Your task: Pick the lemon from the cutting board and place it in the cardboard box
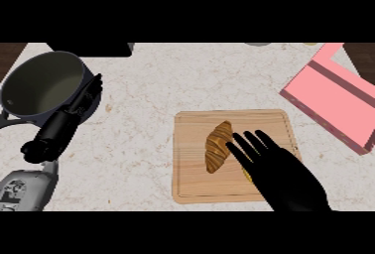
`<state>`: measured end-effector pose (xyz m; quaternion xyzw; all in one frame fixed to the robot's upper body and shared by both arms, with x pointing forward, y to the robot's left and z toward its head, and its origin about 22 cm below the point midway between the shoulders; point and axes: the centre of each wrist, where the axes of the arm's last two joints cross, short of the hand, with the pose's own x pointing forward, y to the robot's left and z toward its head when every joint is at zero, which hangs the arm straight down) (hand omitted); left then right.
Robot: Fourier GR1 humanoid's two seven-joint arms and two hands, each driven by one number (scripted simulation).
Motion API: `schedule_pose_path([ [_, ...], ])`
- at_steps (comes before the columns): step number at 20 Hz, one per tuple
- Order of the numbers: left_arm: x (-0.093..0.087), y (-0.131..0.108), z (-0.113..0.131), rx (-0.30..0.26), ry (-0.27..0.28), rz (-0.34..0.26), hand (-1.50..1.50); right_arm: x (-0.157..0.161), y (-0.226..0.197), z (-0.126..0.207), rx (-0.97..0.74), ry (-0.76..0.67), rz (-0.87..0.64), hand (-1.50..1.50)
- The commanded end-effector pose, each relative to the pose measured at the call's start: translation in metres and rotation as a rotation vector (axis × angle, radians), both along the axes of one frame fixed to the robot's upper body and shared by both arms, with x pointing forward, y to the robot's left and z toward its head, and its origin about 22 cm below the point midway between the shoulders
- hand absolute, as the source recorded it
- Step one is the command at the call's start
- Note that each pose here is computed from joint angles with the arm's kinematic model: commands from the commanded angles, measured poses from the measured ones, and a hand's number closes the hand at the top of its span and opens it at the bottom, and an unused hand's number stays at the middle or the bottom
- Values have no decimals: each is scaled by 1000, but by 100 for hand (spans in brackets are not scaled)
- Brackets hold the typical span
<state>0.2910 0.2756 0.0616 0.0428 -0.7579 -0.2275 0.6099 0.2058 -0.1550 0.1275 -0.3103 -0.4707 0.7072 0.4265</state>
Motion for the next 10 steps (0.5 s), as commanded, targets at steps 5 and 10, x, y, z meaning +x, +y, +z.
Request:
schedule_pose_path([
  [5,5,-7,11,2,-7,12,0,5,1,-21,-45,-14,-36,-150],
  [10,2,18,0,2,-6,-4,0,39,-14,-16,-17,28,-2,-150],
])
